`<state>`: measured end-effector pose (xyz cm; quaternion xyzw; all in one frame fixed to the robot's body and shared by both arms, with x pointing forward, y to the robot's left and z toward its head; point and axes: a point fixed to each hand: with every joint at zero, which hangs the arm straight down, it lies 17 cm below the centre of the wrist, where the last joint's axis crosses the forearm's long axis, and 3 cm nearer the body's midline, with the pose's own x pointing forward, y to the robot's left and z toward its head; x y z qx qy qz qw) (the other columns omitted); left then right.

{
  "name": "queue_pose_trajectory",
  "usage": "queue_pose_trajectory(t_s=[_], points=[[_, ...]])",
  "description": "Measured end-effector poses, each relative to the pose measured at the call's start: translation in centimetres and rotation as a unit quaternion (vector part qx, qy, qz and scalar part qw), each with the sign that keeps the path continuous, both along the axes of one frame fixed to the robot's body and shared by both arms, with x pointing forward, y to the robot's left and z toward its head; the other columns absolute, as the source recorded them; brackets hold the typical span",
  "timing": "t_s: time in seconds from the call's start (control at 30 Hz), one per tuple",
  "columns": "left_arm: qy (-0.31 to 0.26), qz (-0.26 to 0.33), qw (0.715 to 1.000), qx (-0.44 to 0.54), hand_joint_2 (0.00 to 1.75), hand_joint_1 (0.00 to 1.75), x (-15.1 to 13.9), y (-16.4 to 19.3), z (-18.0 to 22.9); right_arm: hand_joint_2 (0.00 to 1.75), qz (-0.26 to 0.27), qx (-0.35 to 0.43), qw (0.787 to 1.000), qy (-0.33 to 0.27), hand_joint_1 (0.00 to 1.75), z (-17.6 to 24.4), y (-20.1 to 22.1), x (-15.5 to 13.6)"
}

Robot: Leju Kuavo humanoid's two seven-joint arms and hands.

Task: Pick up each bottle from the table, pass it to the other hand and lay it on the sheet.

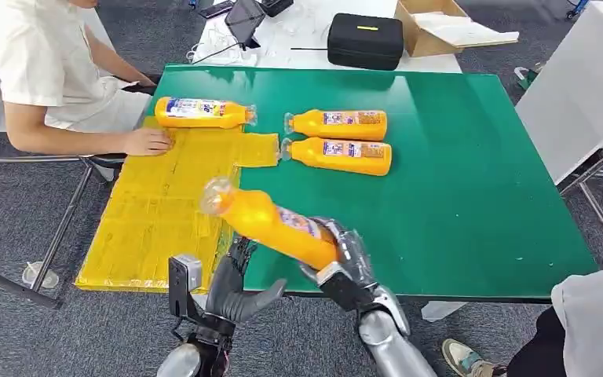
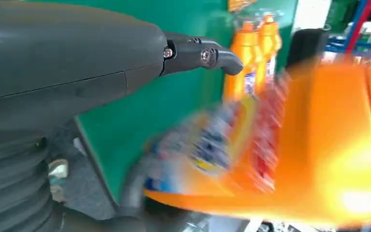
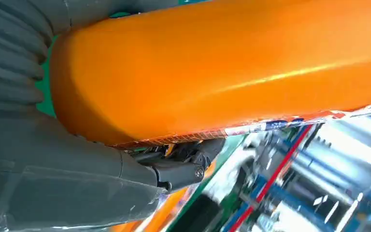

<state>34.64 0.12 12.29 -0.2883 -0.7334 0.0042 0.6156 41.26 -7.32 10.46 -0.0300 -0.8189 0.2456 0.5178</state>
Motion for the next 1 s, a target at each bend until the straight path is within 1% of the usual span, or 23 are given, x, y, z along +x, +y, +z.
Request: queue_pose_trajectory(t_s=[0.07,0.13,0.2,0.37,0.6,0.77,0.8,0.87,0.9,0.97,1.0], points=[[-0.006,0.012,1.000,-0.002,1.75,0.00,0.5,0.2,0.5,1.75,0.014,-0.001,1.000,0.002,1.47,-0.2,1.6,-0.3],[-0.007,0.027,1.000,-0.008,1.75,0.00,1.1,0.7,0.9,1.75,0.023,-0.001,1.000,0.001,1.47,-0.2,2.8,-0.6],[-0.004,0.047,0.999,-0.021,1.75,0.00,1.9,1.4,1.4,1.75,0.031,-0.005,1.000,0.001,1.43,-0.3,3.9,-0.9],[0.010,0.068,0.996,-0.061,1.75,0.00,2.9,2.6,2.5,1.75,0.039,-0.005,0.999,0.007,1.41,-0.8,5.2,-1.3],[0.045,0.040,0.989,-0.134,1.75,0.00,3.3,2.7,3.4,1.75,0.043,-0.002,0.999,0.017,1.43,-1.5,5.6,-1.4],[0.051,0.027,0.987,-0.151,1.75,0.00,3.2,2.6,3.5,1.75,0.046,-0.004,0.999,0.020,1.45,-1.9,5.6,-1.4],[0.052,0.028,0.987,-0.152,1.75,1.75,3.3,2.6,3.5,1.75,0.047,-0.005,0.999,0.020,1.41,-1.9,5.7,-1.4],[0.053,0.026,0.986,-0.156,1.75,1.75,3.3,2.7,3.5,1.75,0.048,-0.006,0.999,0.020,1.45,-1.9,5.7,-1.3],[0.058,0.019,0.985,-0.162,1.75,1.75,3.2,2.5,3.5,1.75,0.049,-0.005,0.999,0.020,1.41,-1.9,5.8,-1.3],[0.065,0.000,0.982,-0.179,1.75,1.75,3.1,2.2,3.6,1.75,0.053,-0.003,0.998,0.020,1.41,-1.9,6.0,-1.4],[0.067,-0.008,0.980,-0.186,1.75,1.75,3.0,2.1,3.7,1.75,0.054,-0.001,0.998,0.018,1.38,-1.8,6.0,-1.4]])
